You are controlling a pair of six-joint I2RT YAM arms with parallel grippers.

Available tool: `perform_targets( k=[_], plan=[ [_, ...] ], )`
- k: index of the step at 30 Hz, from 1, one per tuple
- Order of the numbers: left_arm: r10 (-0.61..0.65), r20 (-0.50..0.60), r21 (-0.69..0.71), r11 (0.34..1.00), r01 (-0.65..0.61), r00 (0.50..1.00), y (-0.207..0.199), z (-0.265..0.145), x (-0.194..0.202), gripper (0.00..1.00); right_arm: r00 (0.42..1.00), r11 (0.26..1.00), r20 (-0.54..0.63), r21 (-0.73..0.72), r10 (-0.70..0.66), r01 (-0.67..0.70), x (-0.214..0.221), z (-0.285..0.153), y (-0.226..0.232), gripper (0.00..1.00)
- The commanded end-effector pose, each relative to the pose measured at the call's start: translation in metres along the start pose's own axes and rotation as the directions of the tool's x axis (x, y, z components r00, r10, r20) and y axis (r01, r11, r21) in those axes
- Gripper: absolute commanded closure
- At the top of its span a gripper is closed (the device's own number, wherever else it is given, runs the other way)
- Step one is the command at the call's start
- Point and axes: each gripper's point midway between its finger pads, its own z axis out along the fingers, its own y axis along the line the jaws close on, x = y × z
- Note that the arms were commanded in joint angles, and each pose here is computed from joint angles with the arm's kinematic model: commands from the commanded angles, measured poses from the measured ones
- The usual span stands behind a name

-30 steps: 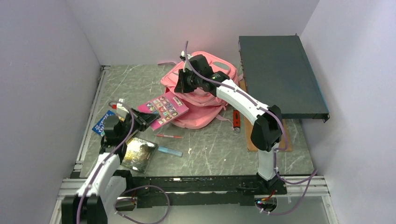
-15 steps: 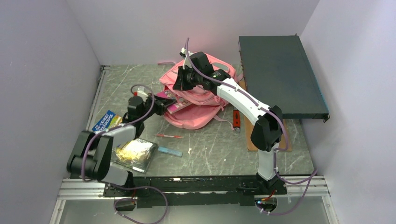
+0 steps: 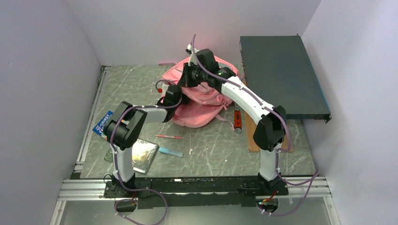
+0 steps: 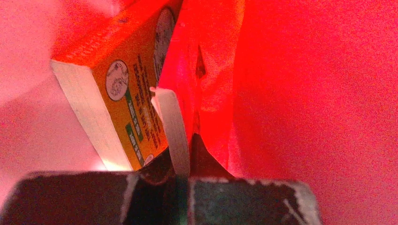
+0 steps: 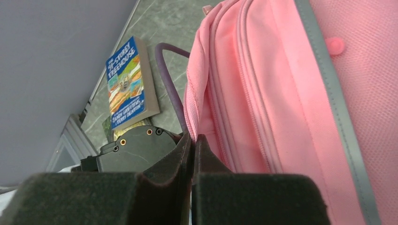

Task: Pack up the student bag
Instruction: Place the book in the student bag.

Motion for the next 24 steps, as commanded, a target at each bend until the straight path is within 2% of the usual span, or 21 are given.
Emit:
perform_targets(
  k=[1, 3, 5, 7, 10, 11, 12, 14, 18, 22, 24],
  plan=[
    [0.004, 0.089, -0.189, 0.982, 0.013, 0.996, 0.028, 0.017, -0.002, 0.93, 0.985, 0.979, 0.164, -0.191, -0.045, 0.077, -0.050, -0.047, 0.072, 1.00],
    [0.052, 0.109, -0.305, 0.952, -0.017, 0.993, 0.042, 0.016, -0.006, 0.88, 0.985, 0.981, 0.168, -0.177, -0.049, 0.079, -0.049, -0.048, 0.066, 1.00],
    [0.063, 0.093, -0.329, 0.944, -0.029, 0.994, 0.037, 0.017, -0.006, 0.80, 0.985, 0.983, 0.167, -0.165, -0.048, 0.076, -0.047, -0.047, 0.060, 1.00],
    [0.073, 0.072, -0.343, 0.938, -0.044, 0.995, 0.035, 0.012, -0.004, 0.67, 0.986, 0.985, 0.159, -0.157, -0.045, 0.070, -0.045, -0.045, 0.054, 1.00],
    [0.093, 0.029, -0.339, 0.938, -0.078, 0.995, 0.029, 0.001, 0.001, 0.53, 0.988, 0.987, 0.152, -0.151, -0.040, 0.063, -0.043, -0.044, 0.048, 1.00],
    [0.098, 0.016, -0.333, 0.939, -0.087, 0.995, 0.029, -0.003, 0.002, 0.46, 0.988, 0.987, 0.153, -0.151, -0.038, 0.061, -0.043, -0.044, 0.047, 1.00],
    [0.097, 0.009, -0.332, 0.939, -0.089, 0.995, 0.030, -0.009, 0.002, 0.33, 0.987, 0.986, 0.154, -0.154, -0.036, 0.060, -0.043, -0.043, 0.046, 1.00],
    [0.102, -0.002, -0.316, 0.944, -0.097, 0.995, 0.029, -0.021, 0.003, 0.26, 0.987, 0.986, 0.157, -0.159, -0.033, 0.058, -0.044, -0.044, 0.046, 1.00],
    [0.128, -0.002, -0.282, 0.952, -0.123, 0.992, 0.030, -0.039, 0.000, 0.30, 0.987, 0.983, 0.159, -0.171, -0.031, 0.059, -0.045, -0.044, 0.048, 1.00],
    [0.130, -0.047, -0.258, 0.956, -0.138, 0.990, 0.033, -0.030, 0.006, 0.58, 0.985, 0.979, 0.172, -0.196, -0.019, 0.053, -0.049, -0.047, 0.054, 1.00],
    [0.134, -0.082, -0.252, 0.956, -0.150, 0.988, 0.033, -0.019, 0.012, 0.64, 0.983, 0.976, 0.181, -0.211, -0.007, 0.046, -0.050, -0.050, 0.058, 1.00]
  ],
)
